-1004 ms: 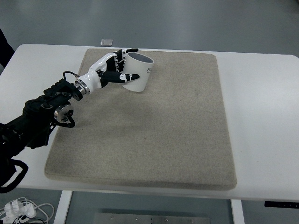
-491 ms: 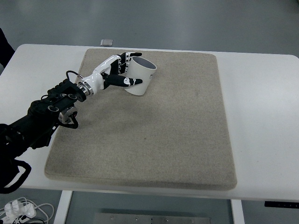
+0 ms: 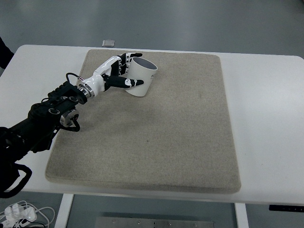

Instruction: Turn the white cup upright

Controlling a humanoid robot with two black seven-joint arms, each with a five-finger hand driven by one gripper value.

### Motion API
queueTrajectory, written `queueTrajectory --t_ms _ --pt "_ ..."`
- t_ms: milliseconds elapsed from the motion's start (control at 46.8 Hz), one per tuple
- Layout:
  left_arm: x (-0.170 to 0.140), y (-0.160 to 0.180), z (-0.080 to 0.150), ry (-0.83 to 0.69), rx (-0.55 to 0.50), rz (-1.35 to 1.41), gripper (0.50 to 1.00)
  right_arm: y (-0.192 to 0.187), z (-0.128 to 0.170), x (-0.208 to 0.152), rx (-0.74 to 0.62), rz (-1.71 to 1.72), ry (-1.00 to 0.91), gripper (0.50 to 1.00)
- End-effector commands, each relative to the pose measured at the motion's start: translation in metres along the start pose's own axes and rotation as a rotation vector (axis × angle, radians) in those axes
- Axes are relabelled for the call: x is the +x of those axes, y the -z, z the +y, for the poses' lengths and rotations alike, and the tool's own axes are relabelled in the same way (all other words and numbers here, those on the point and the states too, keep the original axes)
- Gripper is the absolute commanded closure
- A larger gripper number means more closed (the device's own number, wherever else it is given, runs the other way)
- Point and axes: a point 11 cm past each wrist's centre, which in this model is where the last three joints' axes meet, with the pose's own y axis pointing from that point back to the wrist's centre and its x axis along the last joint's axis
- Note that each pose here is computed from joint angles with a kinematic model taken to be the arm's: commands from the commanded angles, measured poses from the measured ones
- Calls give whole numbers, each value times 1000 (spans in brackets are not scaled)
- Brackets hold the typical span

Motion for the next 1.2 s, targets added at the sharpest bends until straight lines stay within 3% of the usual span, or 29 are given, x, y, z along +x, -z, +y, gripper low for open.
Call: queueTrajectory --t_ms 0,171,235,278,875,1174 --pt "-5 0 -1 14 -5 9 634 0 0 0 0 1 0 548" --pt "-12 0 -1 33 -13 29 574 0 0 0 0 1 0 548" --pt "-11 -1 0 31 -14 30 514 0 0 0 0 1 0 548" --pt "-9 -1 0 29 -14 31 508 0 0 0 0 1 0 548" --pt "5 -15 5 15 -60 61 506 0 0 0 0 1 0 548" --pt "40 -51 8 -42 -155 93 506 0 0 0 0 1 0 548"
